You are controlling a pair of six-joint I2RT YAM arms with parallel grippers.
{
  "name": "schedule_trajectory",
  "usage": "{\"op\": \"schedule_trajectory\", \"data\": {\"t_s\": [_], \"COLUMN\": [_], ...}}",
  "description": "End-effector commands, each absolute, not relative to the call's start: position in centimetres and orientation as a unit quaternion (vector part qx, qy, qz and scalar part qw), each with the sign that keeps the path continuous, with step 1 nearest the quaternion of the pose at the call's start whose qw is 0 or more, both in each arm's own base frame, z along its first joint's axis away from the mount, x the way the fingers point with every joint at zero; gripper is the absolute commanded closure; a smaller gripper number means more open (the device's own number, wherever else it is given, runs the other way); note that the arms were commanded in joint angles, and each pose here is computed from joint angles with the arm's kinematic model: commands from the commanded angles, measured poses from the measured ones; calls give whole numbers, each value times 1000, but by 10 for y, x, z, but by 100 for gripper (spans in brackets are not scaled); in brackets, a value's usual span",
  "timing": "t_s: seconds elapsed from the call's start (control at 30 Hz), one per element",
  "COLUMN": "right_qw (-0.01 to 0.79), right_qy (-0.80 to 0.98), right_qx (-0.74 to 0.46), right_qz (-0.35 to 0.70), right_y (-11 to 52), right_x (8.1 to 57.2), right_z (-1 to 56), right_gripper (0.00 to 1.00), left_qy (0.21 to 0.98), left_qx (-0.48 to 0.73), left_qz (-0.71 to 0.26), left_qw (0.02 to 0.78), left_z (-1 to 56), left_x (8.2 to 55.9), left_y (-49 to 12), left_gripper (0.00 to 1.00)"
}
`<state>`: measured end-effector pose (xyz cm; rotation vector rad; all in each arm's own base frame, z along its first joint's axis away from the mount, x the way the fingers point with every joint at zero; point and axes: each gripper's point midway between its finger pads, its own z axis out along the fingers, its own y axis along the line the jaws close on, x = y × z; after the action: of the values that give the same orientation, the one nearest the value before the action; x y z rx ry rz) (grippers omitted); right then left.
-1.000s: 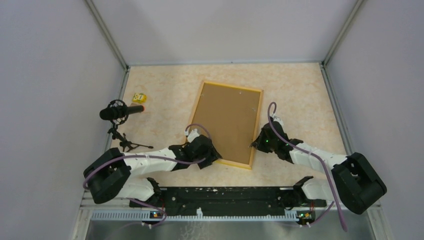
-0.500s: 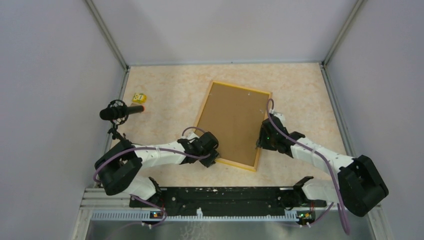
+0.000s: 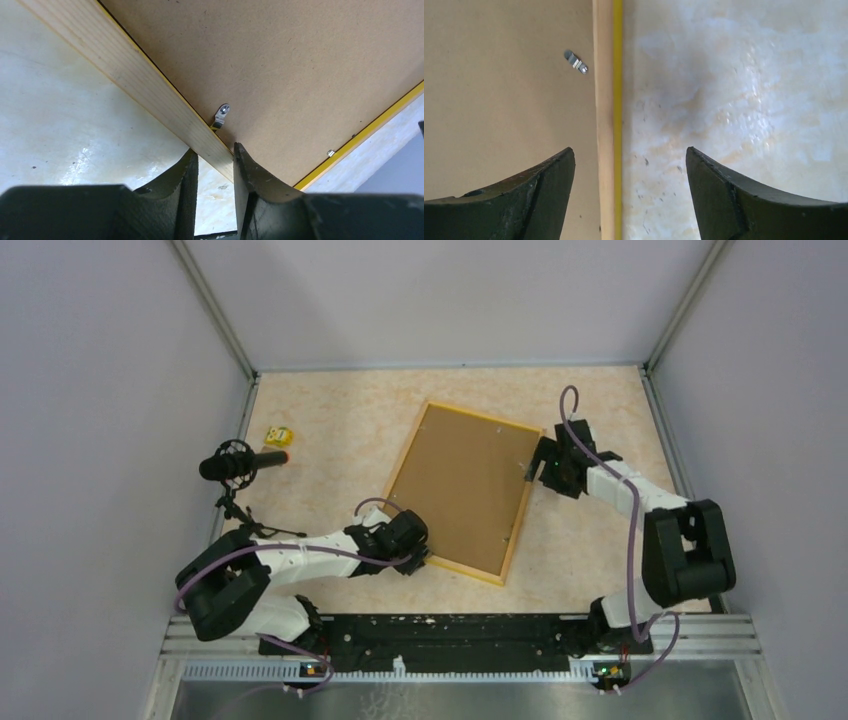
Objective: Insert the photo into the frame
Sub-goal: Adjust the photo frame at the center of the board, then install the photo frame at the center of the board.
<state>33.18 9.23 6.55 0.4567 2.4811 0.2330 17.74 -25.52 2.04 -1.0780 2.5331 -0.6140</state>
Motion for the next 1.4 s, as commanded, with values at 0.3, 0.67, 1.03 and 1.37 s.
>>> {"op": "schedule_trajectory", "data": {"t_s": [0.3,0.67,1.03,1.37], "right_qw": [315,312,305,277], "right_qy": [941,943,947,953], "right_qx": [95,103,98,123], "right_qz": [85,49,33,3], "right_y": [109,100,104,99], "right_x": [410,421,421,405], "right_z": [62,44,34,23], "right_gripper": [29,43,44,65], "left_qy": [921,922,922,921], "left_qx": [-346,-345,-344,-346], "left_qz": [-48,-44,-46,-51], "left_qw": [172,171,172,173], "left_z": [-31,-33,-32,-32], "left_x": [145,144,144,144], "left_y": [-178,-178,-178,-178], "left_gripper": [72,70,70,70]}}
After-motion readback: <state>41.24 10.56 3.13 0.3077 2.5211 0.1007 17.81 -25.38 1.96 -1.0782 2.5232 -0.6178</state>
